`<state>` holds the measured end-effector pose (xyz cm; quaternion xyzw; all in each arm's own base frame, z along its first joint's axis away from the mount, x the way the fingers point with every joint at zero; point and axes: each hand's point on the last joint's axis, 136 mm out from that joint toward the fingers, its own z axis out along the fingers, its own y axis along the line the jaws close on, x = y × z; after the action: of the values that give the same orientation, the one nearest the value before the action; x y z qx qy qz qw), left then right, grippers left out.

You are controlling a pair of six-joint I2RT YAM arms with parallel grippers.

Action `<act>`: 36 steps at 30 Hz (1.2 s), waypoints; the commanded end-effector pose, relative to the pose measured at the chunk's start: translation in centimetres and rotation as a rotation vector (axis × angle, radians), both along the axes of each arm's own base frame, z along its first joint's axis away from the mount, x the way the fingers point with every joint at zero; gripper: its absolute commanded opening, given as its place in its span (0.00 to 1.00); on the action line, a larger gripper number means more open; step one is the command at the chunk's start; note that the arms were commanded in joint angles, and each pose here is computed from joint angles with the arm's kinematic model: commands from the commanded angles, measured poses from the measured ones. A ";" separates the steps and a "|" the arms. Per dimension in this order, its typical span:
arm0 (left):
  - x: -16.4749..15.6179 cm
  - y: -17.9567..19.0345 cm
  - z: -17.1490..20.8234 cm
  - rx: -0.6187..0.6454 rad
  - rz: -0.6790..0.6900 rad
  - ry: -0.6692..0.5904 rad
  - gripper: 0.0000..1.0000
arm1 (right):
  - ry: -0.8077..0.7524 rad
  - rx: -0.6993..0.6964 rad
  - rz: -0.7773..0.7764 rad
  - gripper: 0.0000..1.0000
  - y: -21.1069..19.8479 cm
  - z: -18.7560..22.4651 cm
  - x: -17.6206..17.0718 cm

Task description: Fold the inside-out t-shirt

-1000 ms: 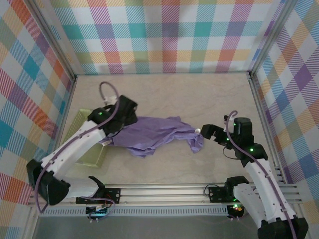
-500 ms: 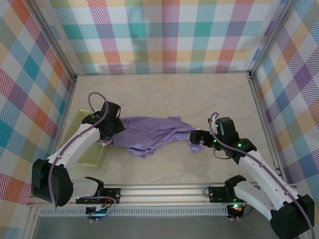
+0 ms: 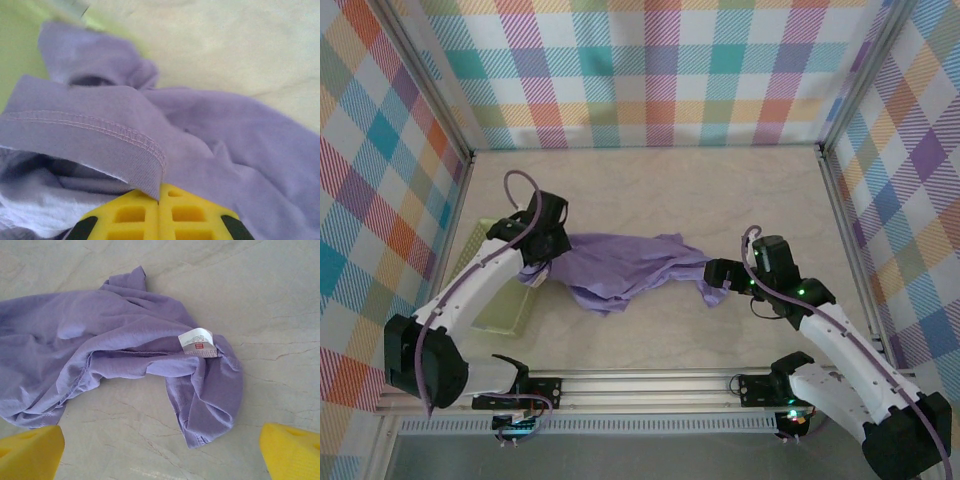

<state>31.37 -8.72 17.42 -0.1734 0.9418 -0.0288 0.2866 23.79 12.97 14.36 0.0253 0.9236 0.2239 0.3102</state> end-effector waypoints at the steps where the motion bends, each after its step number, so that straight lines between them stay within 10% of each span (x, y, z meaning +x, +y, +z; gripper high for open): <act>1: -0.3 -3.1 7.3 0.025 -0.099 -0.184 0.00 | -0.040 0.006 -0.027 1.00 -0.2 1.7 0.5; 6: -1.6 -10.4 13.0 -0.018 -0.288 -0.325 0.00 | -0.045 0.002 -0.047 1.00 -0.5 1.8 0.6; 13: 0.0 -12.7 5.9 -0.018 -0.272 -0.178 0.00 | -0.045 -0.005 -0.052 1.00 -0.7 1.7 0.4; 25: -1.1 -1.5 -9.3 -0.018 0.078 0.116 0.00 | -0.049 -0.035 -0.066 1.00 -1.5 1.1 0.0; 36: -1.8 10.3 -8.1 0.146 0.346 0.091 0.00 | -0.045 -0.038 -0.063 1.00 -1.5 1.1 -0.1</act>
<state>29.96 -0.81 8.43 -0.3049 0.9182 0.0631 0.2447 23.83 11.57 15.21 0.0458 0.9188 0.2011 0.3364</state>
